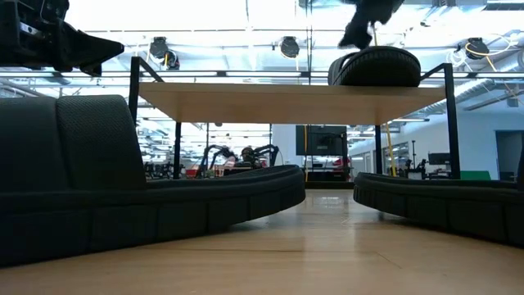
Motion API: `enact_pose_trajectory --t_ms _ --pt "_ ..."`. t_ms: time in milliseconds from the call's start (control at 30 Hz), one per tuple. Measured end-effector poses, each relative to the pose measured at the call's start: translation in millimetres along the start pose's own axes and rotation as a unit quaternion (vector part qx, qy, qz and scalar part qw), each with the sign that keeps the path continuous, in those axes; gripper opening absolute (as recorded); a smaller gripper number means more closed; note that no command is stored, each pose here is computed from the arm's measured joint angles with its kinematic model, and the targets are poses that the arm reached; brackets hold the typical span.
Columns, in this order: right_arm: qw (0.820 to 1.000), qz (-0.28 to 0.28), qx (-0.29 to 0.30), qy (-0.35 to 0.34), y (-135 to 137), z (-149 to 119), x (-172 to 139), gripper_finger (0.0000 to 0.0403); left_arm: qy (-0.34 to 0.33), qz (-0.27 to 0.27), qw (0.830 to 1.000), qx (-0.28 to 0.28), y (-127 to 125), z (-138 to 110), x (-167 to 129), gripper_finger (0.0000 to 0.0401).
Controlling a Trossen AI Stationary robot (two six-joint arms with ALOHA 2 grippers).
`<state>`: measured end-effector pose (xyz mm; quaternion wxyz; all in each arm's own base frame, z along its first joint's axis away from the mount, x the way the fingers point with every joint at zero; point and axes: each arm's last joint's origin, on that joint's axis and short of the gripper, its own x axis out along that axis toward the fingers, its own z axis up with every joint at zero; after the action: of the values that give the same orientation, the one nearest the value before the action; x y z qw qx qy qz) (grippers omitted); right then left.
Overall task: Pick and place slides into the shelf
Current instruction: Put the left black slide on the shelf
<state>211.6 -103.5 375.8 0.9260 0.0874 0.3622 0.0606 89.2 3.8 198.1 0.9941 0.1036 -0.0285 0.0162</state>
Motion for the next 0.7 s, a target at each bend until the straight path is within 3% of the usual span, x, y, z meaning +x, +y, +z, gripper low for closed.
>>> enact_pose_trajectory --t_ms 100,200,433,700 --pt "0.997 0.045 -0.035 -0.049 22 3 -16 0.0206 0.000 0.001 1.000 0.000 0 0 0 0.0033" --pt "0.994 0.047 -0.071 -0.068 46 1 -29 0.0163 0.002 0.008 1.000 0.001 0 0 0 0.0033" --pt "0.976 0.048 -0.154 -0.144 78 -34 -26 0.0016 0.003 0.016 1.000 0.004 1 0 0 0.0033" --pt "0.964 0.009 -0.130 -0.232 80 -95 -20 0.0003 0.004 0.016 1.000 0.002 1 0 0 0.0033"
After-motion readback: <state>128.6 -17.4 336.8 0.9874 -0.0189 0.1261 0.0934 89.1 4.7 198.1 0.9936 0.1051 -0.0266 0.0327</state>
